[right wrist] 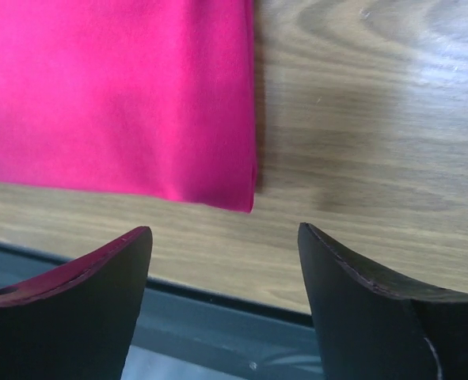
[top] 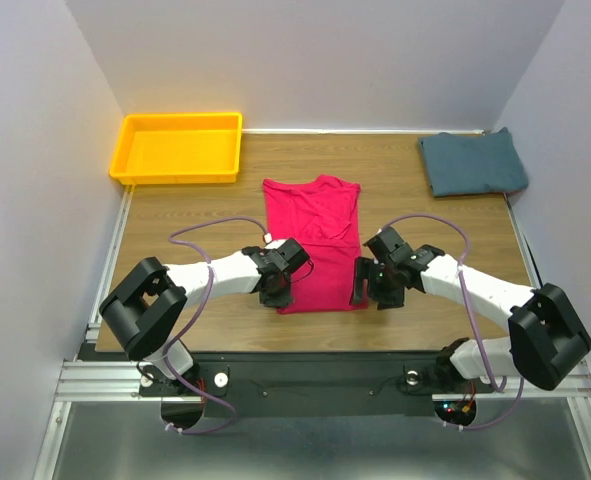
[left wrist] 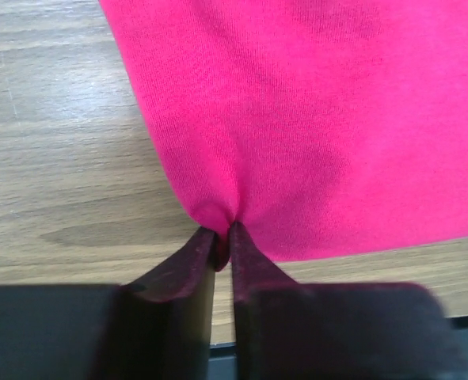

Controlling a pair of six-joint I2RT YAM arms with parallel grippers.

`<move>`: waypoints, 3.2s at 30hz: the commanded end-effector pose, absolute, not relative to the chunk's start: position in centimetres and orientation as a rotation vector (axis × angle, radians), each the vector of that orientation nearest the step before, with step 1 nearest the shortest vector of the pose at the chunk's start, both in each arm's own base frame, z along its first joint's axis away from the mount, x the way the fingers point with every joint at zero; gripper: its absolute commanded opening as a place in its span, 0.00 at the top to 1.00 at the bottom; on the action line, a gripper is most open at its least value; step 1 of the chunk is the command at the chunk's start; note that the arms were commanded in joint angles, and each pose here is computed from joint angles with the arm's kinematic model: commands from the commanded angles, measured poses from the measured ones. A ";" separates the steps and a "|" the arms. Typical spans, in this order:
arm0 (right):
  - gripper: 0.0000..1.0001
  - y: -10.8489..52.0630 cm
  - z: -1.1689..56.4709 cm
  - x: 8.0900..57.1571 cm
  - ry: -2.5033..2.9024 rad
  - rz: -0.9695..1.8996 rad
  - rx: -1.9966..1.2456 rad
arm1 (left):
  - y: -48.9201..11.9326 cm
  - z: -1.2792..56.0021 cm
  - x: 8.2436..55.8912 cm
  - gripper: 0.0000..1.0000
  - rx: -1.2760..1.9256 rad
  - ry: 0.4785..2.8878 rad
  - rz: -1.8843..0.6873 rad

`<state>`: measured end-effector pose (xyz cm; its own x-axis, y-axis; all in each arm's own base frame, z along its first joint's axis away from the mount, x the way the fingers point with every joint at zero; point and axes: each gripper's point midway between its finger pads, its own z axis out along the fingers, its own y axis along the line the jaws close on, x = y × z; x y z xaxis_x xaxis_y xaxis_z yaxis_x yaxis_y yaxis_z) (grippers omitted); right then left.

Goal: Fold and stack the t-shirts
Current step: Fold the tshirt

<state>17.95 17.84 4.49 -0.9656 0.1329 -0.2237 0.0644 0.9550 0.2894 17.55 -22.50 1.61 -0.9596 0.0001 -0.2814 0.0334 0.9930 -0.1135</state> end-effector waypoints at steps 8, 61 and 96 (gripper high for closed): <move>0.31 18.0 3.5 20.0 2.799 0.296 0.223 | -20.3 -0.9 15.5 0.94 0.086 2.931 -0.053; 0.99 15.9 10.8 12.6 2.912 0.339 0.073 | -22.1 9.9 9.3 1.00 0.152 2.765 -0.648; 0.99 18.3 18.7 37.3 2.645 0.136 -0.121 | -18.0 14.8 32.0 1.00 -0.109 2.505 -0.339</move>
<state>34.15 19.10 17.90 -0.9163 -0.0376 -0.3988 -0.0885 0.9900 0.1101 29.97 -19.25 13.98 -0.8365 -0.1770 -0.5186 -0.0150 0.9534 -0.3013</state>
